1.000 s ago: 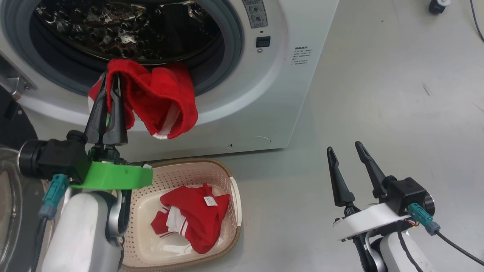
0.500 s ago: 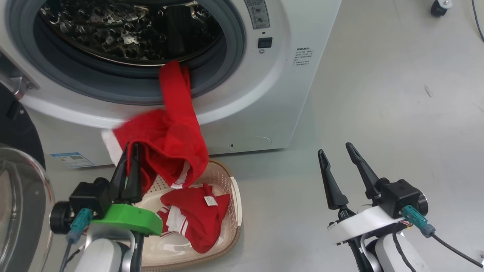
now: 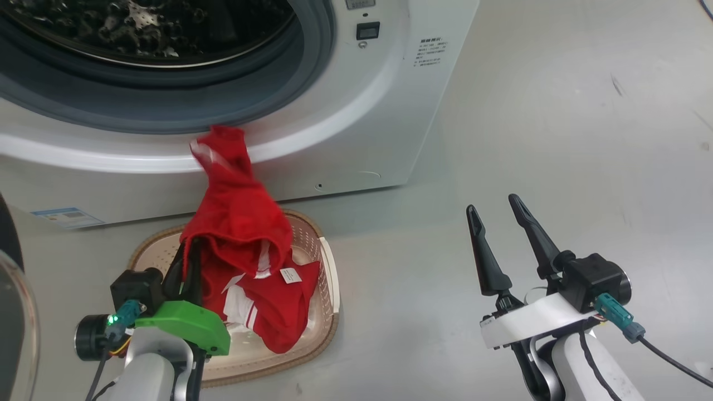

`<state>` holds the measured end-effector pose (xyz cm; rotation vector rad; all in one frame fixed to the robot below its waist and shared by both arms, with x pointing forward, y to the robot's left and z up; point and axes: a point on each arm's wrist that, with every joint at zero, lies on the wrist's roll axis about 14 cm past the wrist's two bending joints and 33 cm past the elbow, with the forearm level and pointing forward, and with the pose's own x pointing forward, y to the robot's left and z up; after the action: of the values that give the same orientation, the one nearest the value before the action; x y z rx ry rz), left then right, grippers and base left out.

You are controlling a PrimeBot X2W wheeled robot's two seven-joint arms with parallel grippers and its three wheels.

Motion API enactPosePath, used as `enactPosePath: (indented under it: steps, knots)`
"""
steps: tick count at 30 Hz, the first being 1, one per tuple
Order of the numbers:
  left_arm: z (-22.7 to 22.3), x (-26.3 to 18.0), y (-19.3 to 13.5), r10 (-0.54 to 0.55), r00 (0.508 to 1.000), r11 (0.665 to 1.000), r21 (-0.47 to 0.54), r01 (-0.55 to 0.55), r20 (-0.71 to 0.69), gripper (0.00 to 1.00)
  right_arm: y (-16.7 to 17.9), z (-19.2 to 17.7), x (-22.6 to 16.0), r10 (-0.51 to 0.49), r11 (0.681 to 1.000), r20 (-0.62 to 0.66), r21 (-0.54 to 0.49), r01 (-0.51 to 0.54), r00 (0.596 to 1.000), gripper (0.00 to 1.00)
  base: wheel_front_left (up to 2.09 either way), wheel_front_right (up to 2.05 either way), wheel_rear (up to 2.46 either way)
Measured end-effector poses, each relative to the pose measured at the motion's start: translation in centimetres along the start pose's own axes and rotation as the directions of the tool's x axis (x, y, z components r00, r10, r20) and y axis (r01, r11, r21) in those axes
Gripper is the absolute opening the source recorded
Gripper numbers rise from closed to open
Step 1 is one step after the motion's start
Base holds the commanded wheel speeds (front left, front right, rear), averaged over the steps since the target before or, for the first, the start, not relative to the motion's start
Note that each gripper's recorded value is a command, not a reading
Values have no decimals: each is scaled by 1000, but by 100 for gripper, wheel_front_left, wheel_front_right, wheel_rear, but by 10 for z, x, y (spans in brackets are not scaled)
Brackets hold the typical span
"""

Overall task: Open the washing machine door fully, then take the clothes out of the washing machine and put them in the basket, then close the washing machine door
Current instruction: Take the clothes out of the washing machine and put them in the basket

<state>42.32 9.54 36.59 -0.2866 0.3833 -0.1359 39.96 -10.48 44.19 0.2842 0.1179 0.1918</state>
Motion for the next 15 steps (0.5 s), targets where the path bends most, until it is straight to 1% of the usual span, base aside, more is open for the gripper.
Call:
enactPosePath:
  steps: [4, 9, 15]
  knots:
    - [-24, 9, 9, 25, 996, 1000, -4, -26, -81, 0, -5, -1, 5, -8, 1000, -2, -2, 8, 1000, 100, 0, 0, 0]
    - [-50, 22, 14, 31, 986, 999, -10, -33, -165, 0, -14, -5, 10, -27, 1000, -11, -5, 27, 1000, 100, 0, 0, 0]
    - [-86, 28, 25, 52, 957, 998, -12, -58, -285, 0, -19, -13, 16, -33, 999, -29, -6, 33, 999, 100, 0, 0, 0]
